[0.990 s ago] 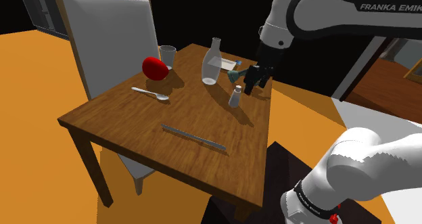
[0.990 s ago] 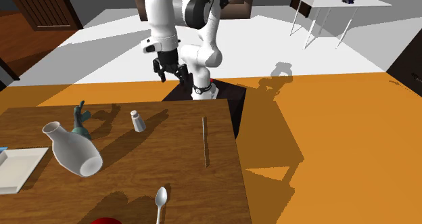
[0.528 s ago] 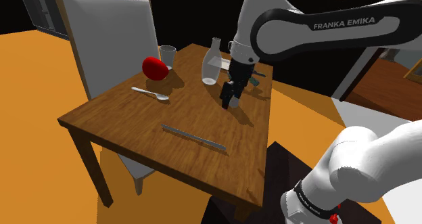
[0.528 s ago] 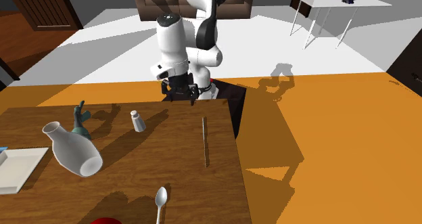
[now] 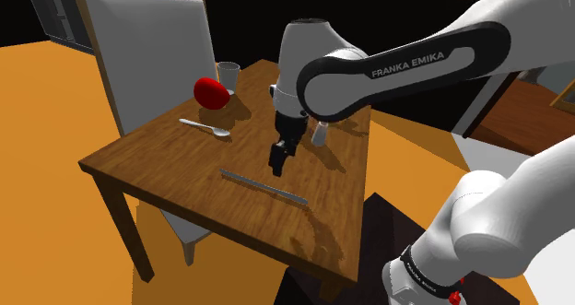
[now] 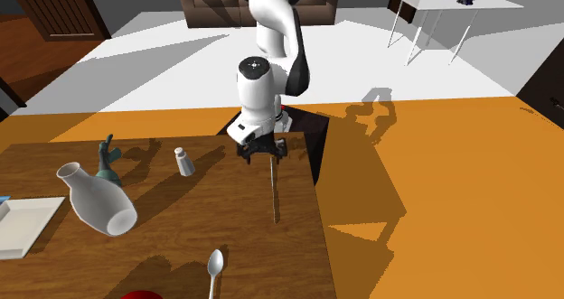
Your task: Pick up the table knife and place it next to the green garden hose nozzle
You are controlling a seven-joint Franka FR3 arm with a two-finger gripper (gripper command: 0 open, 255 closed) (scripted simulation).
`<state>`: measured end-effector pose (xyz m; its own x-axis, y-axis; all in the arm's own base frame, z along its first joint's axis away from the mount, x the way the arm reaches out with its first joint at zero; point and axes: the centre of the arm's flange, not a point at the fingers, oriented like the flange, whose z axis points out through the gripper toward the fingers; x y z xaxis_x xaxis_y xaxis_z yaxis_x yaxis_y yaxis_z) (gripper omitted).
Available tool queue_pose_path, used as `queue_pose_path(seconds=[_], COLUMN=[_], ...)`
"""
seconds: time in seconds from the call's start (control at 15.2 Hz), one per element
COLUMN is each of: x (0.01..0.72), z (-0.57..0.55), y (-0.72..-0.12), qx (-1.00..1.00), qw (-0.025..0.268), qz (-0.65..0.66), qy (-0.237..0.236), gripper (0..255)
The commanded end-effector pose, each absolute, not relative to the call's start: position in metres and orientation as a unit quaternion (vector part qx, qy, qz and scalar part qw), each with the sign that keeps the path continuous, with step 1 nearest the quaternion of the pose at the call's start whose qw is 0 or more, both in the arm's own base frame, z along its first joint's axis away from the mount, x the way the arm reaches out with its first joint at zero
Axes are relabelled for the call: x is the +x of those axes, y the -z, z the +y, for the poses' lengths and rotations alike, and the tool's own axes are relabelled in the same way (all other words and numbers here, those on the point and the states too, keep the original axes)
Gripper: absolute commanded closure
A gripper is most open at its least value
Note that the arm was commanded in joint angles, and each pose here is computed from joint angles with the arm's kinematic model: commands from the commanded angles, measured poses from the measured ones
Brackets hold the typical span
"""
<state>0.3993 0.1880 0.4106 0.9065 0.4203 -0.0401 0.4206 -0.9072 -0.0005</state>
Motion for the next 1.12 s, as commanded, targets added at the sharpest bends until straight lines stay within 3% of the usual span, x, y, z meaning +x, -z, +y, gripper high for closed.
queue_pose_path(seconds=[0.0,0.59,1.06], x=[0.403,0.402,0.402], z=[0.212,0.220,0.220], y=[-0.395,-0.348,-0.348], qx=[0.970,0.967,0.967], qw=[0.005,0.005,0.005], qz=[0.242,0.252,0.252], qy=[0.024,0.026,0.026], gripper=[0,0,0])
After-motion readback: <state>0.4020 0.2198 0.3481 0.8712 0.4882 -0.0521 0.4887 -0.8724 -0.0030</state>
